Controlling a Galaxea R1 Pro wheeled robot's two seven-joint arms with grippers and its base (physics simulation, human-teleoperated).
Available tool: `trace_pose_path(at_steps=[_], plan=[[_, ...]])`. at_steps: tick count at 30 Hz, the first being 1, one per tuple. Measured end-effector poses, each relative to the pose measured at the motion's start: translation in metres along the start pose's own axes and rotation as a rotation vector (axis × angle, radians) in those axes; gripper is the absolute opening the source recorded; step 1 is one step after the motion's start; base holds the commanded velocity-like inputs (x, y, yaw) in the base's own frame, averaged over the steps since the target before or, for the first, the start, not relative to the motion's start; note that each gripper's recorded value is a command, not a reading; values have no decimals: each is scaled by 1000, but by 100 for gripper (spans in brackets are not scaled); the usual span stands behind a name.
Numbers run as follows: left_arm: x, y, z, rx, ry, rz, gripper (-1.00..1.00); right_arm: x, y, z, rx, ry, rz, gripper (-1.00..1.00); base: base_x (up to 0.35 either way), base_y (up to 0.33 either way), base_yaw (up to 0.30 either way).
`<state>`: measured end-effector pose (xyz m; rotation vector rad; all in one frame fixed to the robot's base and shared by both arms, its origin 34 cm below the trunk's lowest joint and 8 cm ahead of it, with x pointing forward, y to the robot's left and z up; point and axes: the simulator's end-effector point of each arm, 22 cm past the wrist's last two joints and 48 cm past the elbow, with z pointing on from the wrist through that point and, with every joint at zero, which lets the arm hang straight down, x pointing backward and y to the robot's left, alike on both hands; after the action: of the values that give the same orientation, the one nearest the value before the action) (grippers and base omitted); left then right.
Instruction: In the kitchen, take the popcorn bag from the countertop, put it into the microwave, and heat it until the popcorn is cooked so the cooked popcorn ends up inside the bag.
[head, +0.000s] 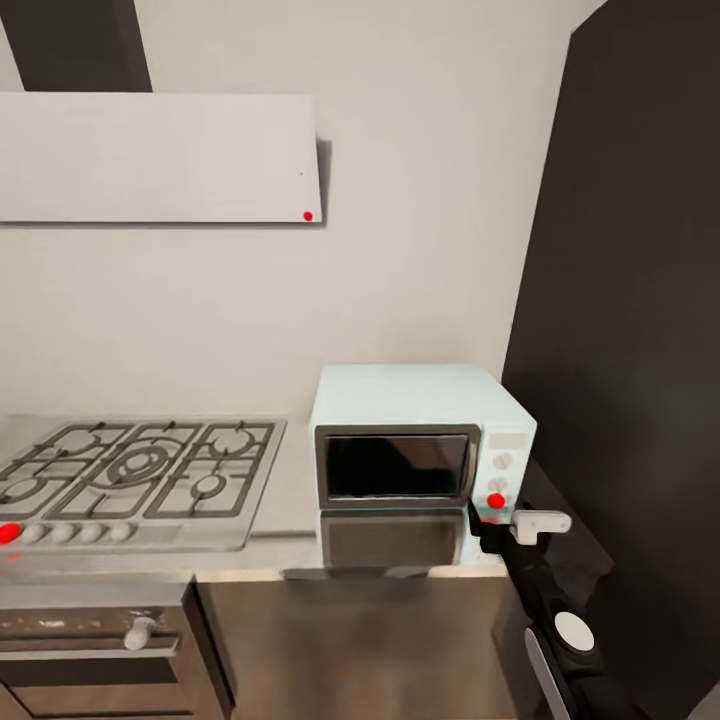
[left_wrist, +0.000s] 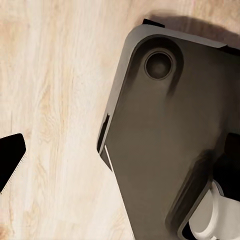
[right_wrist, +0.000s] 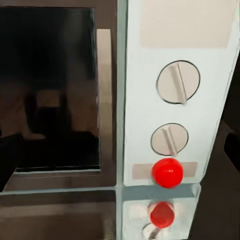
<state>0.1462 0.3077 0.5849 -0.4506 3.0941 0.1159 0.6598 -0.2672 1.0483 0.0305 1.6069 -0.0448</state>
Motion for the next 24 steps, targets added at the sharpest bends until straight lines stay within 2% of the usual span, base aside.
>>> trace_pose_path(at_steps=[12,24], plan=[[3,-14,0,18,2,3,100,0,0,0,0,-3,0,100,141,19,0],[3,-14,0,18,2,2,100,-1,0,0,0,-4,0,100,122,0,0]])
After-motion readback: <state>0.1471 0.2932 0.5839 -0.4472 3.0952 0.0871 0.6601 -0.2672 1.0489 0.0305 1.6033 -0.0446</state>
